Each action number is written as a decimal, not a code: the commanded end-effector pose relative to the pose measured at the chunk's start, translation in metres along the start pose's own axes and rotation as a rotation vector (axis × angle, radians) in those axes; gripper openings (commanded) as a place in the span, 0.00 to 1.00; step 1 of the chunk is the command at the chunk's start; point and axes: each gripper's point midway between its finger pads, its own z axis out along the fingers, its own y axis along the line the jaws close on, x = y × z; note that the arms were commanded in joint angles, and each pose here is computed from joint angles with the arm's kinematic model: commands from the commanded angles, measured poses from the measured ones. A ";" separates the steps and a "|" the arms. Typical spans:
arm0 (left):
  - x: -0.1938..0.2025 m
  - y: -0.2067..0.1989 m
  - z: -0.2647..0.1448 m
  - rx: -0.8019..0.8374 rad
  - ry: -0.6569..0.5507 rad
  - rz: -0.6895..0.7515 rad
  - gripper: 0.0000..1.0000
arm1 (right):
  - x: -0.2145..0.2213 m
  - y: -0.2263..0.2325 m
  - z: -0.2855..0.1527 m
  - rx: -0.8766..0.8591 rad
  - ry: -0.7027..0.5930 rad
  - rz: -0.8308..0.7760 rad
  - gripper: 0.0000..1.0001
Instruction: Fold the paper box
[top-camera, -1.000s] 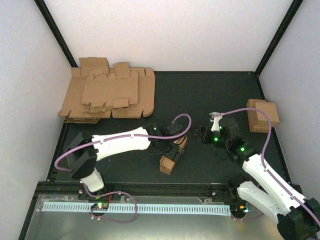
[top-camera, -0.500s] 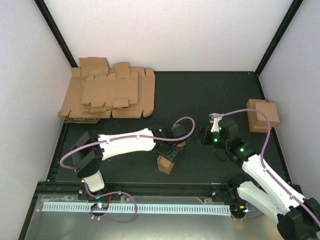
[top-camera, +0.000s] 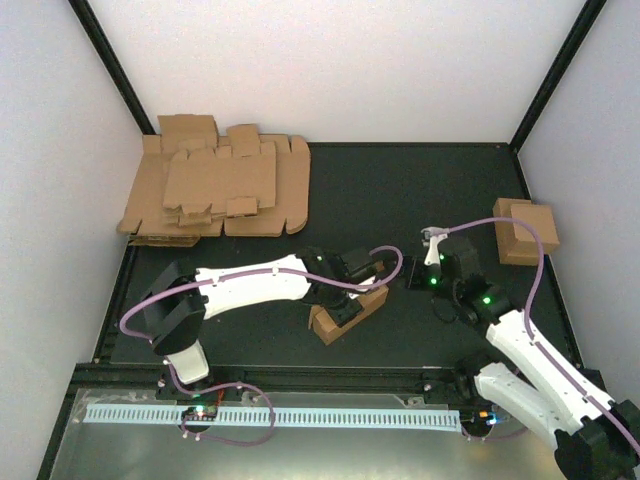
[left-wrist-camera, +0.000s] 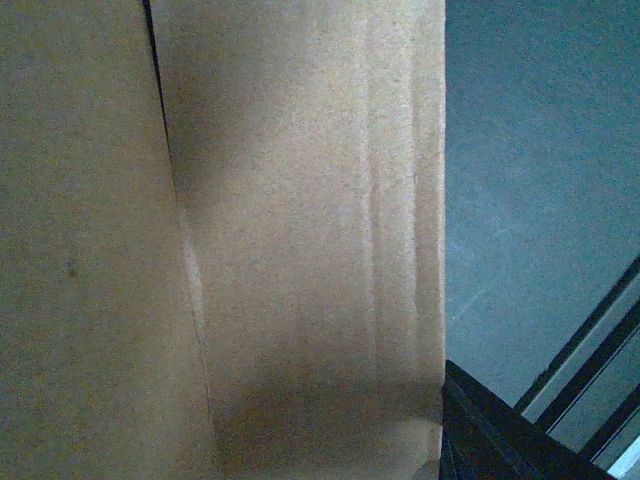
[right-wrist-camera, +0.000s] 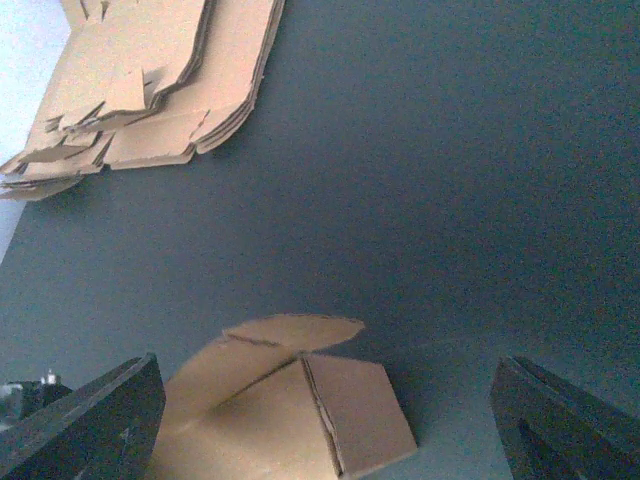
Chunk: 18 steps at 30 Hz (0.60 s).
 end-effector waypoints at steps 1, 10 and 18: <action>-0.020 -0.008 -0.018 0.077 -0.066 0.204 0.55 | -0.019 -0.004 -0.017 0.054 -0.077 -0.039 0.93; -0.037 -0.008 -0.024 0.068 -0.066 0.491 0.61 | -0.025 -0.003 -0.032 0.058 -0.137 -0.058 0.93; -0.052 0.014 -0.038 0.078 -0.136 0.549 0.69 | -0.019 -0.001 -0.034 0.033 -0.120 -0.050 0.93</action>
